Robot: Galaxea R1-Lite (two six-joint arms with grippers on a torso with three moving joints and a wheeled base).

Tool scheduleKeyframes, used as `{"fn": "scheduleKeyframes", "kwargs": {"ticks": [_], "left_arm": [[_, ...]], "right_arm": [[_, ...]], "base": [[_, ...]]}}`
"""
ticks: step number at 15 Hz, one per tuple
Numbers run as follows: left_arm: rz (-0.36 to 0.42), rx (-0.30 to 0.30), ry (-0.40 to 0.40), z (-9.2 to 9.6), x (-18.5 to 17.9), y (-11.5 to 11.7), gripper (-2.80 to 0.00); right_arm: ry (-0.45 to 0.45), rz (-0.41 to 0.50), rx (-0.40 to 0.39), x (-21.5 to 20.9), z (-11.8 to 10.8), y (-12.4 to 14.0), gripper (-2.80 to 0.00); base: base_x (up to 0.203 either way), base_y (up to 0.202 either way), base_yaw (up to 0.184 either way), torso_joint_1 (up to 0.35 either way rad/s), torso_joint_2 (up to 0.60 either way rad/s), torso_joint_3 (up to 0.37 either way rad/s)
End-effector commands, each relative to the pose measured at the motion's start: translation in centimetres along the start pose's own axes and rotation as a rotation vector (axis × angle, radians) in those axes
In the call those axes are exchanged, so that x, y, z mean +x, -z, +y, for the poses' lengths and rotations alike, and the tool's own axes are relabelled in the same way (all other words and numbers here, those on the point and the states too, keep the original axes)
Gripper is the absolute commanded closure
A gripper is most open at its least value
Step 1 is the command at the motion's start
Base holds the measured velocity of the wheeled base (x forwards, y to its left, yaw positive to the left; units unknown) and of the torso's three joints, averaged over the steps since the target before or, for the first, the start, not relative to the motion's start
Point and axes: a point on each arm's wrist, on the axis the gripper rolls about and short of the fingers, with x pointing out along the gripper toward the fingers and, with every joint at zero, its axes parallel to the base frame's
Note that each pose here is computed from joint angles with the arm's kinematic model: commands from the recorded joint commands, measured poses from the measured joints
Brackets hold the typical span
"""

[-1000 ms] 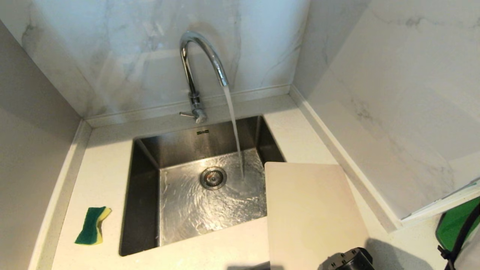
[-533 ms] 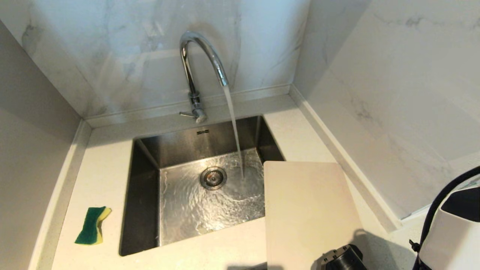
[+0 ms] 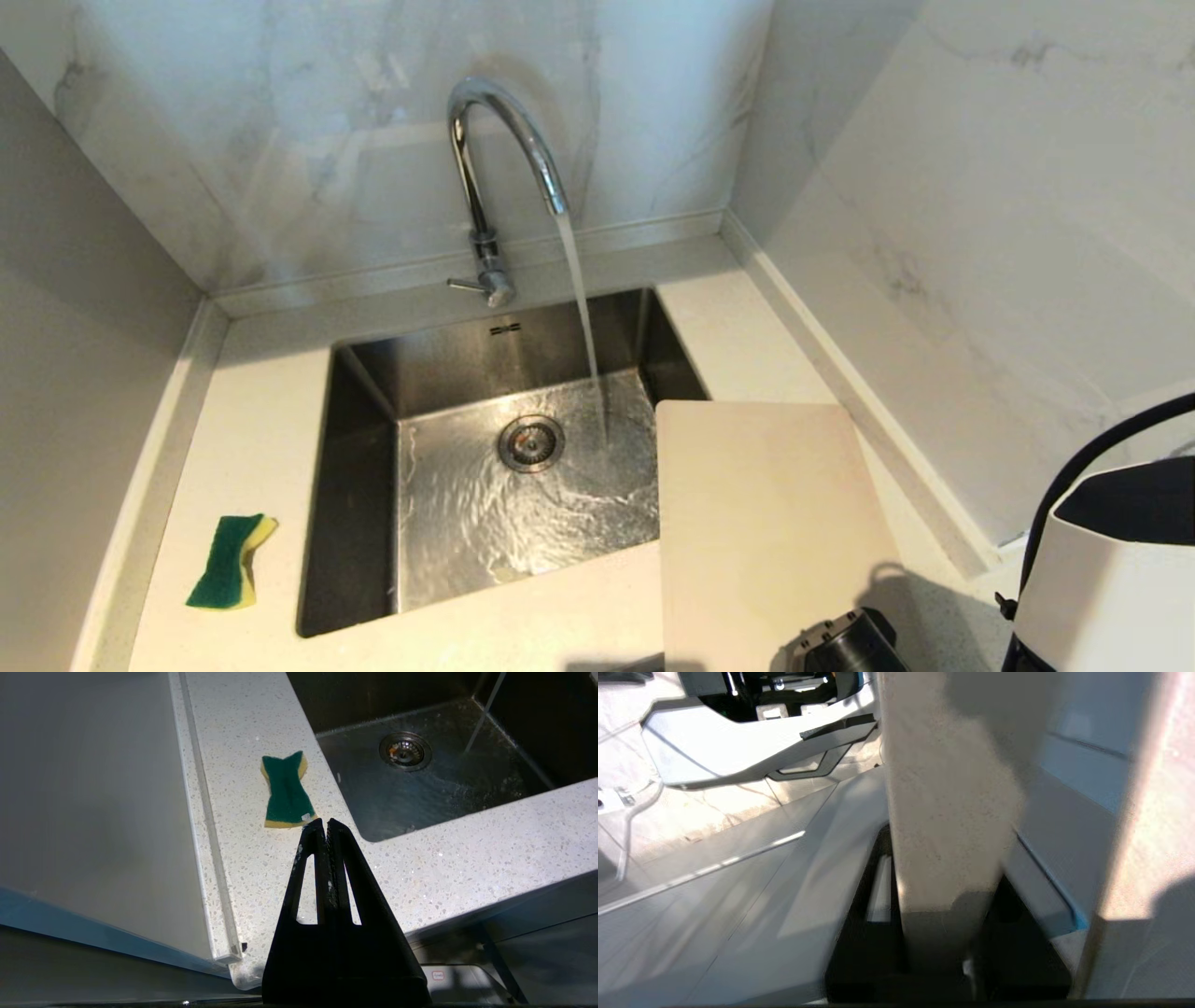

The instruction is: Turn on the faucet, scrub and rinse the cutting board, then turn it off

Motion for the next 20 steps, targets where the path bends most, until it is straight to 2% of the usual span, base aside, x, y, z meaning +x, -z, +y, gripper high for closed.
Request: {"fn": "scheduleKeyframes", "kwargs": {"ticks": [1,8,14,18,20], "left_arm": [[0.0,0.0,-0.001,0.0,0.0,0.0,0.0],[-0.002,0.0,0.001,0.0,0.0,0.0,0.0],[0.0,0.0,-0.001,0.0,0.0,0.0,0.0],[-0.002,0.0,0.0,0.0,0.0,0.0,0.0],[-0.001,0.0,0.001,0.0,0.0,0.0,0.0]], "right_arm": [[0.004,-0.004,-0.011,0.0,-0.1,-0.1,-2.8],[0.103,-0.067,-0.046,-1.8,-0.5,-0.4,-2.8],[0.155,-0.117,-0.049,-4.2,0.3,0.0,-2.8],[0.237,-0.212,-0.048,-6.5,0.1,-0.2,-2.8],[0.321,-0.286,-0.043,-8.1,-0.7,-0.8,-2.8]], "base": [[0.0,0.0,0.0,0.0,0.0,0.0],[0.0,0.0,0.0,0.0,0.0,0.0],[0.0,0.0,0.0,0.0,0.0,0.0],[0.0,0.0,0.0,0.0,0.0,0.0],[0.0,0.0,0.0,0.0,0.0,0.0]]}}
